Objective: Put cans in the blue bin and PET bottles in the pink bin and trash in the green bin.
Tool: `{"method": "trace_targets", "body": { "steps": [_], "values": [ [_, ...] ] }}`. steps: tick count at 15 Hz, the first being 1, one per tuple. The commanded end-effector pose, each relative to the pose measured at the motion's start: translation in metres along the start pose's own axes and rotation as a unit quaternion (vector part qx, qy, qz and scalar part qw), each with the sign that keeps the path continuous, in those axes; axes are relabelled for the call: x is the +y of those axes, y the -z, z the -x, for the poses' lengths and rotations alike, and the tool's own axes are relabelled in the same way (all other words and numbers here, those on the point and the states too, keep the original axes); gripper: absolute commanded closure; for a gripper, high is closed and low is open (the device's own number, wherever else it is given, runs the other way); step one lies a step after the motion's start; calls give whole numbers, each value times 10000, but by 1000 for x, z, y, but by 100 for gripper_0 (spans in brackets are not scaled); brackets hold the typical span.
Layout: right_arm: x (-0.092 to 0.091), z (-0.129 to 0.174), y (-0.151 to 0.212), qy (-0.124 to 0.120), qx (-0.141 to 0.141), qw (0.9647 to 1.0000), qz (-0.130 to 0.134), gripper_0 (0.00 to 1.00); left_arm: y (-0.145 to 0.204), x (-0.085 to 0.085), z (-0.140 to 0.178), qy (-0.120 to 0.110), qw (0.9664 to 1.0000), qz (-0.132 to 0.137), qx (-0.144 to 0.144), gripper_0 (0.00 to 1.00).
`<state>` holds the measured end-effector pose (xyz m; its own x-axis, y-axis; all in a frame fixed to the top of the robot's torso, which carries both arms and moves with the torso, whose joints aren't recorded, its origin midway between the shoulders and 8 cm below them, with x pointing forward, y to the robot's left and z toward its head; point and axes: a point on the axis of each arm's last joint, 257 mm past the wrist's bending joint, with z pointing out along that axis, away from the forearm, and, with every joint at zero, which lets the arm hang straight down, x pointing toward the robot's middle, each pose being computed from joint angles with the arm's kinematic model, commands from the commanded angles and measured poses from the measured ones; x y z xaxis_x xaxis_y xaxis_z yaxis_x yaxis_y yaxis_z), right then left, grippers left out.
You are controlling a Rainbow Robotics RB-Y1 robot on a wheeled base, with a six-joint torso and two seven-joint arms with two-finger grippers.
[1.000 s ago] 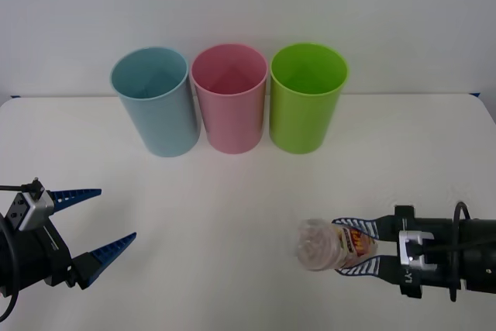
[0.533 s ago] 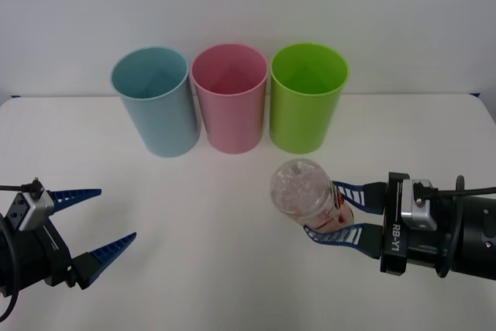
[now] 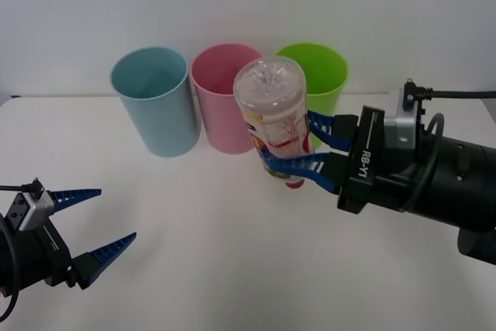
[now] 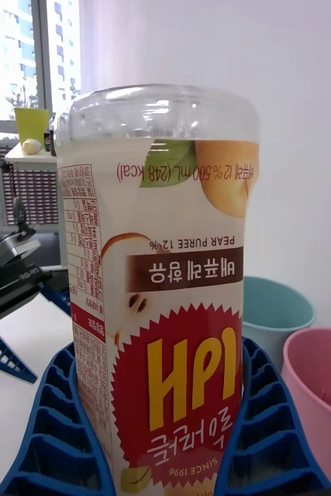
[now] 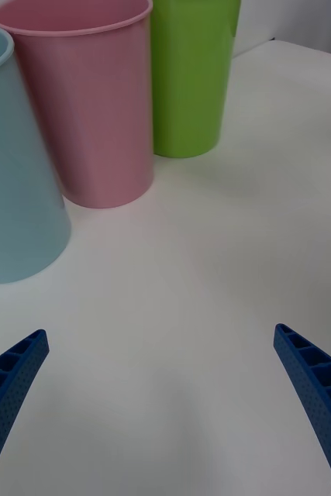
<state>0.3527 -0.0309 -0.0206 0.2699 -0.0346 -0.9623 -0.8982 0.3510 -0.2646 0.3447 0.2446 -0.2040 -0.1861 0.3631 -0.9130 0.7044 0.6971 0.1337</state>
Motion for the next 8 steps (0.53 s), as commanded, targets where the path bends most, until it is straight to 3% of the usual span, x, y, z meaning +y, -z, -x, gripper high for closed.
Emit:
{"method": "trace_targets", "body": {
  "steps": [1, 8],
  "values": [
    [-30, 6, -42, -91, -88, 9992, -368, 100, 0, 0, 0, 0, 10000, 0, 0, 0],
    [-136, 13, -139, -208, -282, 9927, -1153, 100, 0, 0, 0, 0, 10000, 0, 0, 0]
  ]
}}
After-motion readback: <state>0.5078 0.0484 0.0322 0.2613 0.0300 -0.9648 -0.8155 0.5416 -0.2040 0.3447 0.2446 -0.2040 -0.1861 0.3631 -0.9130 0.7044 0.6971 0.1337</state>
